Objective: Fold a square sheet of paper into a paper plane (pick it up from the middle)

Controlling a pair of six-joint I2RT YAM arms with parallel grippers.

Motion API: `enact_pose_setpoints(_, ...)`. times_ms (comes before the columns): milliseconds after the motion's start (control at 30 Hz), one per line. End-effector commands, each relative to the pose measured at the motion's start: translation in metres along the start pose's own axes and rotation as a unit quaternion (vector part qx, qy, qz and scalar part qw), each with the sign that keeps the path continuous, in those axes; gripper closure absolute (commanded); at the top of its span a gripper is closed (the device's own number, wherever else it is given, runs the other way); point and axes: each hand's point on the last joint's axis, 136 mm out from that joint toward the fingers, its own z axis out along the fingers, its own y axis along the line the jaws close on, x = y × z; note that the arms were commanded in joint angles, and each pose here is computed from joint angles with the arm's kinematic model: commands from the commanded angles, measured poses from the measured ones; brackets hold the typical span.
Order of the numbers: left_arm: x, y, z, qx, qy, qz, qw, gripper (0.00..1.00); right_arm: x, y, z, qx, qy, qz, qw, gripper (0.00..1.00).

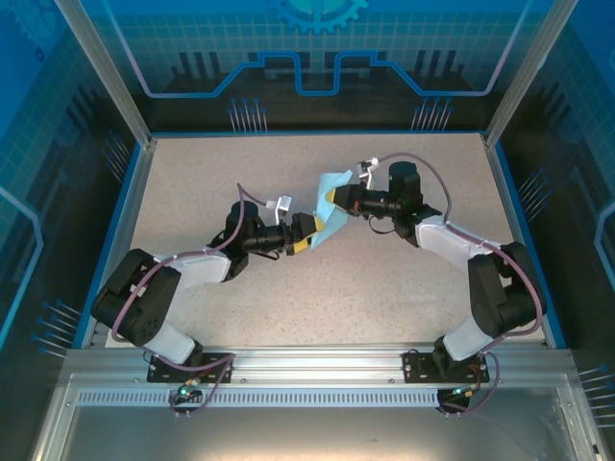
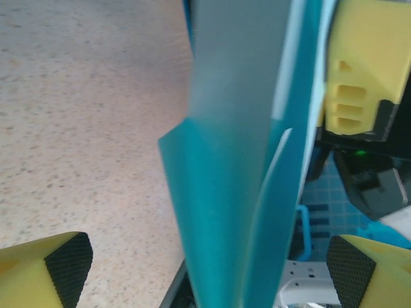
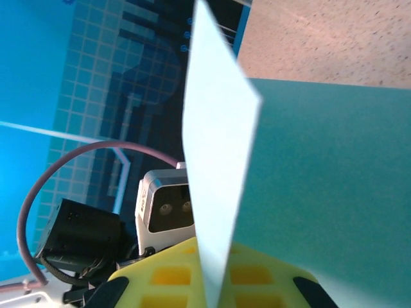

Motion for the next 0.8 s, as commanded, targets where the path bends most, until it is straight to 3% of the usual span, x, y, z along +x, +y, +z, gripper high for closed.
enact_pose_setpoints(0,0.001,-0.026,-0.004,0.054,0.011,0.035,0.998,0.08,-0.005,0.026,-0.004,-0.038,0.009,-0.005,0.999,0.93)
enact_pose_setpoints(400,-0.008,-0.042,-0.007,0.057,-0.010,0.086,0.995,0.49,0.004,0.020,-0.001,-0.043,0.032,0.019,0.998,0.92)
enact_pose_setpoints(767,-0.010,-0.043,-0.005,0.050,-0.008,0.096,0.994,0.64,0.015,0.008,0.005,-0.018,0.058,0.028,0.998,0.91)
